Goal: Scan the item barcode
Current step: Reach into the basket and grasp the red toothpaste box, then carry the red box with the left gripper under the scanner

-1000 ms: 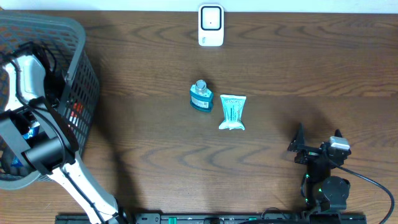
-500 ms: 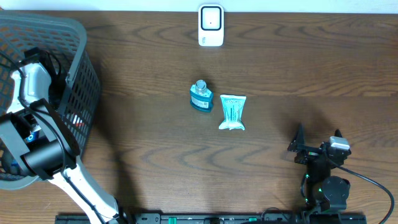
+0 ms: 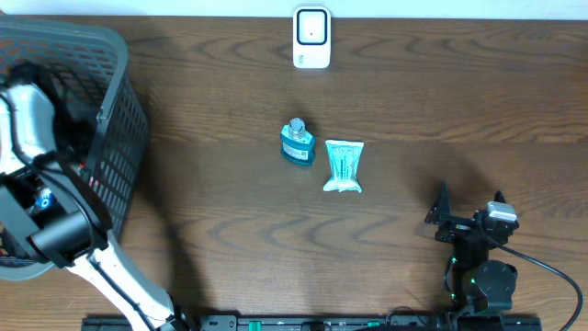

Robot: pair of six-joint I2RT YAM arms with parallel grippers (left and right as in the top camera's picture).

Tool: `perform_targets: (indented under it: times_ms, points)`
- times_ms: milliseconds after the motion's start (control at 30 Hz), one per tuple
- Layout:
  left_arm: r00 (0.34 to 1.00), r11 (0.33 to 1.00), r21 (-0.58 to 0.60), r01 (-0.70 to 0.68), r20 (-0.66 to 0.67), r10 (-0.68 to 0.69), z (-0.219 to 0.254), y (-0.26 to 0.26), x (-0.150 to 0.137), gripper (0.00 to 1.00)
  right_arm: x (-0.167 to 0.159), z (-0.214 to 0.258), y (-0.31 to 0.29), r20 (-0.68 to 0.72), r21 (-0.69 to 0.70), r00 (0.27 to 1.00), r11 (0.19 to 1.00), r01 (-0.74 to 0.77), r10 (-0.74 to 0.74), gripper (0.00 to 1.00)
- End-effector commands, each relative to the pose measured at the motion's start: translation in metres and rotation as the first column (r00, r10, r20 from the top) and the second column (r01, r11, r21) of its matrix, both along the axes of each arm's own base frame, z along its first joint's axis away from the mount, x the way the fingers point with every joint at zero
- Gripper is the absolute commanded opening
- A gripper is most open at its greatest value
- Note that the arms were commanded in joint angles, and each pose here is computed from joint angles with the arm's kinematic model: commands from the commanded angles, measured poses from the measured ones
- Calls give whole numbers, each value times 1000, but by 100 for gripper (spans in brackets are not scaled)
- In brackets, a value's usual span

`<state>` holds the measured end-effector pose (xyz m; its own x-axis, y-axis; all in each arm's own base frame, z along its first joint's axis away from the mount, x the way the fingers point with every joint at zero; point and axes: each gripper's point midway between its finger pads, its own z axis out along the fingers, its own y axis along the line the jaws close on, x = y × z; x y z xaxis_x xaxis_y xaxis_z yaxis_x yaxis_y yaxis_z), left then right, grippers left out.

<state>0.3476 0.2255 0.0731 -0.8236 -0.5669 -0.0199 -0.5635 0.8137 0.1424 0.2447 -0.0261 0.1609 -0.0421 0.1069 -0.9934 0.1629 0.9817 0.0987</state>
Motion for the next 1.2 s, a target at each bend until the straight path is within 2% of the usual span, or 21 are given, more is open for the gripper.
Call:
perform_targets:
  times_ms: [0,67,167,300,433,500,567,667,700,800,933,1033,1133,1167]
  points:
    - [967,979,155,-134,237,95,107,18,13,7,-1,-1,-5,-7,-14,1000,1000,20,-20,99]
    - [931,978,157,-139,357,75,153,9,16,7,-1,-1,-5,-7,-13,1000,1000,20,-20,99]
    - [837,990,114,-86,547,9,219,-27,18,7,-1,-1,-5,-7,-13,1000,1000,20,-20,99]
    - [647,988,28,151,753,-120,297,-121,11,7,-1,-1,-5,-7,-13,1000,1000,20,-20,99]
    - [503,917,55,395,822,-267,336,-216,-5,7,-1,-1,-5,-7,-13,1000,1000,20,-20,99]
    - [445,849,65,525,829,-338,341,-267,-12,7,-1,-1,-5,-7,-13,1000,1000,20,-20,99]
    - [382,751,69,657,829,-410,339,-321,-18,7,-1,-1,-5,-7,-13,1000,1000,20,-20,99]
    - [270,568,92,818,811,-519,323,-397,-24,7,-1,-1,-5,-7,-13,1000,1000,20,-20,99]
    - [228,480,88,873,796,-561,309,-433,-26,7,-1,-1,-5,-7,-13,1000,1000,20,-20,99]
    - [190,350,55,935,756,-627,272,-491,-28,7,-1,-1,-5,-7,-13,1000,1000,20,-20,99]
    - [197,254,-21,967,694,-692,212,-550,-25,7,-1,-1,-5,-7,-13,1000,1000,20,-20,99]
    - [233,231,-89,969,642,-731,164,-581,-25,7,-1,-1,-5,-7,-13,1000,1000,20,-20,99]
    - [294,250,-158,955,593,-750,119,-604,-23,7,-1,-1,-5,-7,-14,1000,1000,20,-20,99]
    - [332,274,-190,943,572,-750,103,-610,-22,8,-1,-1,-5,-7,-13,1000,1000,20,-20,99]
